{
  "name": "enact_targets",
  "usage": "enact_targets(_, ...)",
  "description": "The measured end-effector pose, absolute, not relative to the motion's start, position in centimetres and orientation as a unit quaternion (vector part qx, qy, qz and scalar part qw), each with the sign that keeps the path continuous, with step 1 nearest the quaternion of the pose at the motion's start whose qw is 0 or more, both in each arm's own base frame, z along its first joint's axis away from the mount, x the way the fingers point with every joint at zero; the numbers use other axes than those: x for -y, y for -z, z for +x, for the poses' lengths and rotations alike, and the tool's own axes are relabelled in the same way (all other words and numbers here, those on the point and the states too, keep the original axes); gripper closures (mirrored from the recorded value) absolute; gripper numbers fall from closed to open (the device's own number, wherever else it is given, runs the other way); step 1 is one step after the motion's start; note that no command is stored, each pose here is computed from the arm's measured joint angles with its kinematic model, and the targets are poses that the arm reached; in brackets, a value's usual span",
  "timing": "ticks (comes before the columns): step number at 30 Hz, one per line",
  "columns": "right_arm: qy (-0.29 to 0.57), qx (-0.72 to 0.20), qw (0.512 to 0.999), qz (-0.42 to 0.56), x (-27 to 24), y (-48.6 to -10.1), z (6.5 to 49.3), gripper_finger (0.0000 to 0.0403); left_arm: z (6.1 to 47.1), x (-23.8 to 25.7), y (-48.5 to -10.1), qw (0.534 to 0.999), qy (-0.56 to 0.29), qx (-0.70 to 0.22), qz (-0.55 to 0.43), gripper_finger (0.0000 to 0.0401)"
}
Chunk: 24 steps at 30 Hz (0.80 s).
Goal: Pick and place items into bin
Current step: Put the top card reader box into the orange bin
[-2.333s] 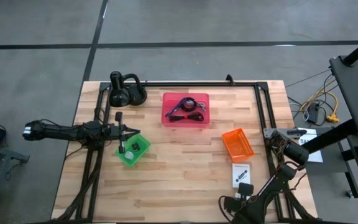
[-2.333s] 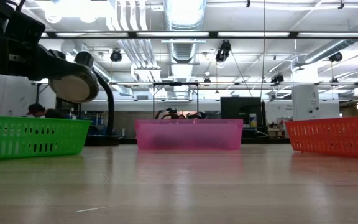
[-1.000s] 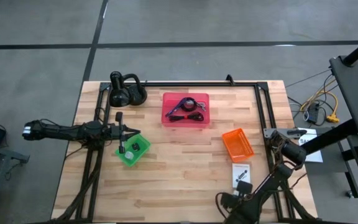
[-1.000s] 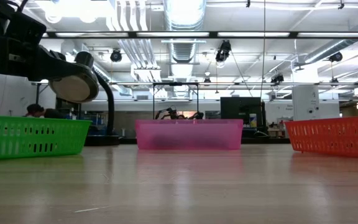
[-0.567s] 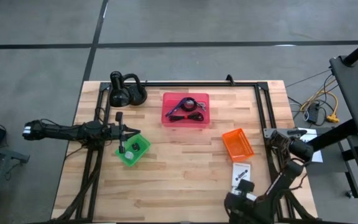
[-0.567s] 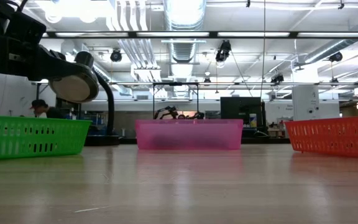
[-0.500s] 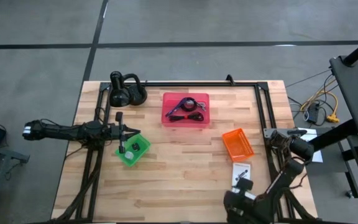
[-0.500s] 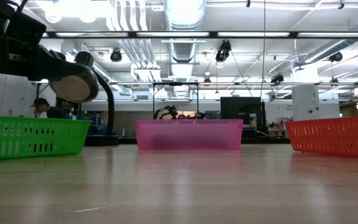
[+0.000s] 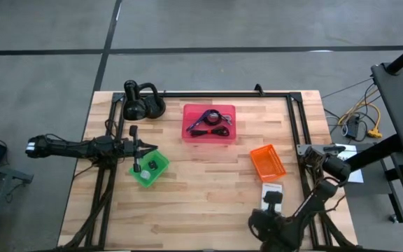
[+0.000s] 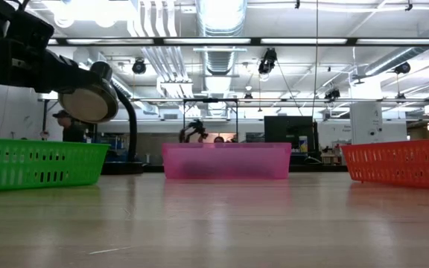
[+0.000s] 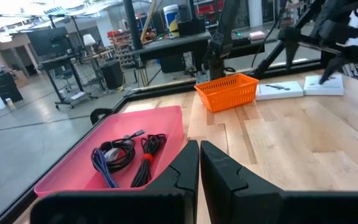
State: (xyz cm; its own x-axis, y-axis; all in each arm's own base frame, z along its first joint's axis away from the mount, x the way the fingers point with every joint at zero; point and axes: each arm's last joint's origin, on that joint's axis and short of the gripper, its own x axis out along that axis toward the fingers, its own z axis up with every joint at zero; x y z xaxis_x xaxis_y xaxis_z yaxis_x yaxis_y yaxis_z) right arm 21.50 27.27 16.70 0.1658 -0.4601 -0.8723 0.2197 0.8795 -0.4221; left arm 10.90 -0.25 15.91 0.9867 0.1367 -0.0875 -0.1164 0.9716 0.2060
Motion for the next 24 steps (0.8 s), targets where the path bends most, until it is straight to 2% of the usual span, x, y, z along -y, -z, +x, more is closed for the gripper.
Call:
enact_targets(5, 0.258, -0.607, 0.744, -0.109, -26.5, -17.5, 20.9, 0.0019, 10.9, 0.3, -16.0, 0.992, -0.064, -0.048, 0.100, 0.0401)
enact_targets(14, 0.256, -0.585, 0.770, -0.023, -26.4, -21.5, 18.6, 0.0019, 10.9, 0.2, -16.1, 0.992, -0.065, -0.039, 0.098, 0.0401)
enact_targets(16, 0.257, -0.584, 0.770, 0.010, -26.3, -22.3, 18.0, 0.0019, 10.9, 0.2, -16.1, 0.992, -0.065, -0.040, 0.098, 0.0401)
enact_targets(21, 0.267, -0.625, 0.718, 0.149, -26.2, -23.4, 17.3, 0.0019, 10.9, 0.3, -16.1, 0.992, -0.065, -0.042, 0.098, 0.0401)
enact_targets(24, 0.261, -0.626, 0.706, 0.205, -26.5, -23.3, 17.4, 0.0019, 10.9, 0.2, -16.1, 0.992, -0.065, -0.042, 0.098, 0.0401)
